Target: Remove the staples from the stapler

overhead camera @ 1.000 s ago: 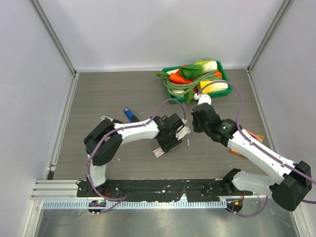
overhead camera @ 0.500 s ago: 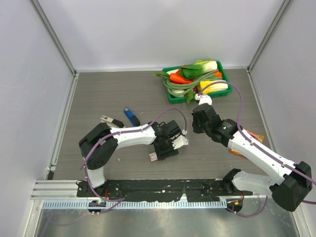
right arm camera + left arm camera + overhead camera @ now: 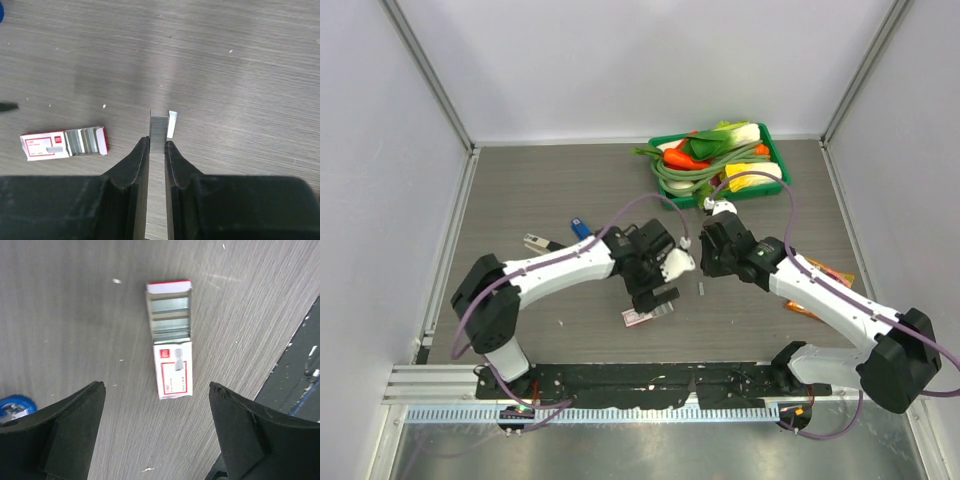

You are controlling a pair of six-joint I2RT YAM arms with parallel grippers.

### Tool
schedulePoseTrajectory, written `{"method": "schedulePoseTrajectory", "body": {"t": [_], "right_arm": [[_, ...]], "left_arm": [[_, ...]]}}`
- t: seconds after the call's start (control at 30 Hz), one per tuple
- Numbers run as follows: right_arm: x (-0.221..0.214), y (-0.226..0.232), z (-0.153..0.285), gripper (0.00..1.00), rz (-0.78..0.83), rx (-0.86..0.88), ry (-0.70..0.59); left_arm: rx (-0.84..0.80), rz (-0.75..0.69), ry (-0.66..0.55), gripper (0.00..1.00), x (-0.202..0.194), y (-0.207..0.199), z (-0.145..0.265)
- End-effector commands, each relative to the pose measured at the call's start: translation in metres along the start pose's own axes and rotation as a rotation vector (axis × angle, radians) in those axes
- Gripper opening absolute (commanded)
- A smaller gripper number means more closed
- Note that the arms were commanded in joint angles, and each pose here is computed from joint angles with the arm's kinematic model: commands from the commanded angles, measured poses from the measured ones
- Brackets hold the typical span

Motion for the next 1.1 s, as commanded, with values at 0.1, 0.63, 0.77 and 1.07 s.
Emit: {"method": "schedulePoseTrajectory", "body": {"t": [0.1, 0.63, 0.77, 1.07], "right_arm": [[-0.013, 0.034, -0.004, 0.07, -0.016, 0.139, 0.053], [-0.096, 0.115, -0.039, 0.04, 0.116, 0.215, 0.141], [-0.107, 0.114, -0.043, 0.05, 0.122, 0.182, 0.149], [-0.117, 0.105, -0.047, 0.04, 0.165, 0.039, 0.087]], "left_arm": [[0.032, 0.342, -0.245, 0.87, -0.010, 0.060, 0.101], [0.257, 0.683, -0.331, 0.86, -0.116, 0.076, 0.145], [0.274, 0.693, -0.337, 0.86, -0.120, 0.073, 0.145], [0.256, 0.703, -0.316, 0.85, -0.125, 0.068, 0.139]]}}
Point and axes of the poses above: each gripper's point midway between its finger pads, its own z axis back along the fingers, its own y axis along the line the jaws close on, x = y × z, the point moved 4 cm from there along z, back along the fingers, and after that the axes turned 10 degrees about -z, right-handed, at the moved point
